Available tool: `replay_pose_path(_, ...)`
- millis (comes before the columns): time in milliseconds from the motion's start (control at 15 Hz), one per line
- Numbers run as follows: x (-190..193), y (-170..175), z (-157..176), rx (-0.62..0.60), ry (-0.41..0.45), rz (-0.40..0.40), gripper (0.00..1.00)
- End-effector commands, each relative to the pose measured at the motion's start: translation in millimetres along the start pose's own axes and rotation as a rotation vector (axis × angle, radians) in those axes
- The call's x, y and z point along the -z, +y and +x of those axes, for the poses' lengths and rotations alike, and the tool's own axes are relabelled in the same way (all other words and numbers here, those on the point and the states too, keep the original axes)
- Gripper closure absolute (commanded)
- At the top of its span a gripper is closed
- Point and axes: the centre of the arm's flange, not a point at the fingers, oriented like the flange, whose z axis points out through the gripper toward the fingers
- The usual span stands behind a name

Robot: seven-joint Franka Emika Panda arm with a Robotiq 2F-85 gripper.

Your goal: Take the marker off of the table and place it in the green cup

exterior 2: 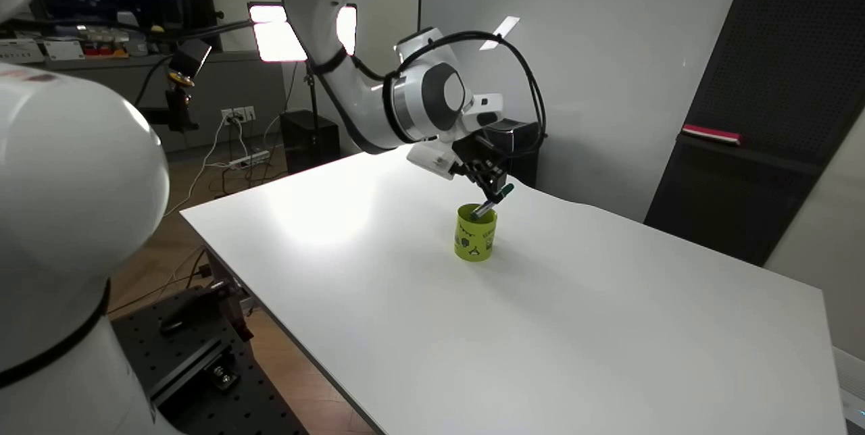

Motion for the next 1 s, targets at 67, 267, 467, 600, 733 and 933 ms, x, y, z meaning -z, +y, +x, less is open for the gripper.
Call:
replay_pose_path(67,1.7,2.4,-15.0,-0.056,0.038,0.012,0.95)
replay_pose_path(267,-2.1,-1.3,-24.3,-0.074,0.051,0.019,0.95)
replay_pose_path(467,-6.0,-4.4,-32.3,-0.085,0.081,0.017,0.95)
replay_pose_path(600,-8.3,-5.1,-36.3,-0.093,0.106,0.013,0.95)
replay_pose_path(733,-10.5,-5.3,-40.1,-0.096,0.108,0.011,0.95)
replay_pose_path(933,-13.6,-4.7,-42.5,-0.089,0.093,-0.001,0.55)
